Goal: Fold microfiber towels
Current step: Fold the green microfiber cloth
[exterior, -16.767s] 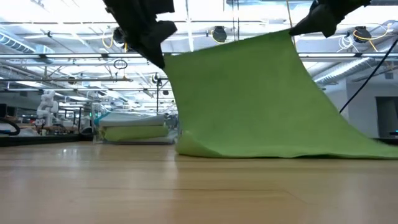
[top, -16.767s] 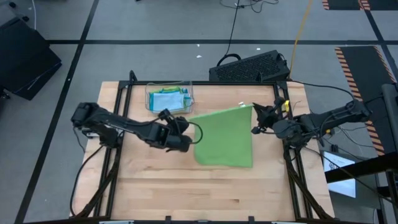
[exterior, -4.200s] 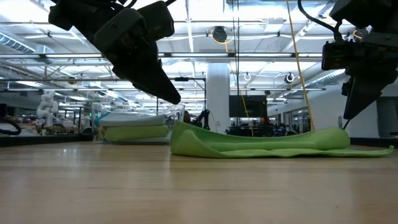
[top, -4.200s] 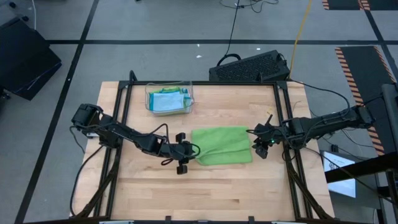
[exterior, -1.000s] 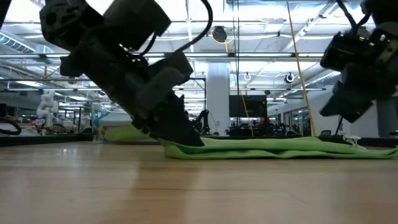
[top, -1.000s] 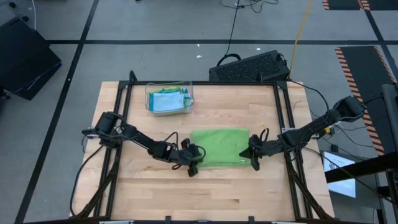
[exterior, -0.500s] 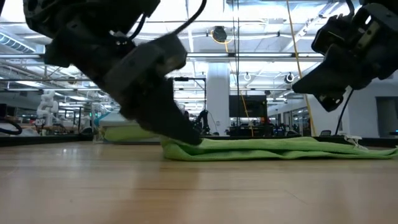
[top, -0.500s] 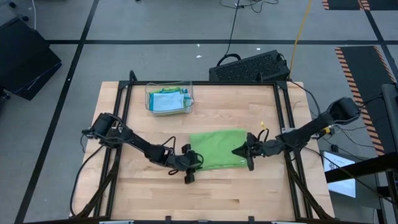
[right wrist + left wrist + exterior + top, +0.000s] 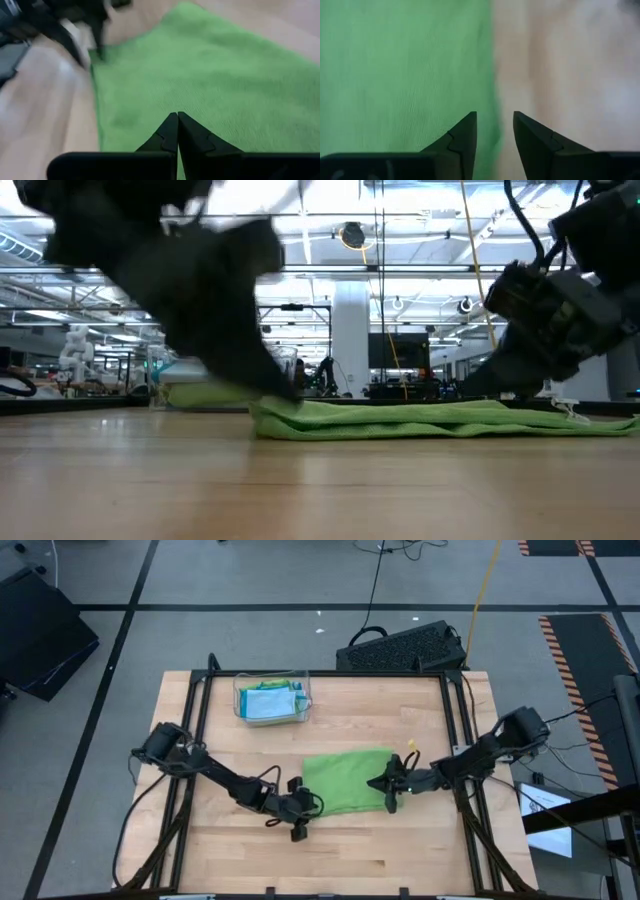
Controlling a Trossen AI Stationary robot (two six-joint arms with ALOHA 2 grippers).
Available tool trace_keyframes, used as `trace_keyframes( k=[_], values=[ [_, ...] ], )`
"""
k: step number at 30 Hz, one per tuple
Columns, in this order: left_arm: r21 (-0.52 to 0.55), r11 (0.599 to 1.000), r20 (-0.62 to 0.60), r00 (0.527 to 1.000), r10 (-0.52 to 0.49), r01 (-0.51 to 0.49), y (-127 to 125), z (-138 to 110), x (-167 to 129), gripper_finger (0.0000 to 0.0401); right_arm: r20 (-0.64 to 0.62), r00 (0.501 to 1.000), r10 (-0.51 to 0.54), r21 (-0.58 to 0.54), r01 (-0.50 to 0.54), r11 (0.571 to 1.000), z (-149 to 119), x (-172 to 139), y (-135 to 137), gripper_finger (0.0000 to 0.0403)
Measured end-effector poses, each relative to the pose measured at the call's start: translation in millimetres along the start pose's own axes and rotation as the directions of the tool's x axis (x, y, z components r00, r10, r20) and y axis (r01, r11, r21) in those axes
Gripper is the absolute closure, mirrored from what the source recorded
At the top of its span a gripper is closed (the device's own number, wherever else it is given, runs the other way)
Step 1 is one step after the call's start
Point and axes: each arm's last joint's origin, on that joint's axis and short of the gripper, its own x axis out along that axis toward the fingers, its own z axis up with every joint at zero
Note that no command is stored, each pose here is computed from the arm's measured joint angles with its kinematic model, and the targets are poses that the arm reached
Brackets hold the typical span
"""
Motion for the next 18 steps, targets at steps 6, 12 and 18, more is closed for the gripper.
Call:
trace_keyframes(
  k=[6,12,18],
  values=[
    [0.041,0.994,0.197,0.976,0.09,-0.1,-2.2,35.8,-28.6,0.0272,-0.055,0.998,-0.044,0.0,0.044,0.999,-14.9,6.5,-2.4,0.0401],
    [0.057,0.946,0.144,0.94,0.31,-0.32,31.0,36.7,-22.9,0.0272,-0.076,0.996,-0.044,-0.036,0.041,0.998,-25.3,17.1,7.8,0.0401],
    [0.016,0.897,-0.043,0.896,0.441,-0.441,66.8,19.0,-7.8,0.0272,-0.068,0.994,-0.09,-0.07,0.086,0.994,-34.9,19.6,12.1,0.0401]
  ],
)
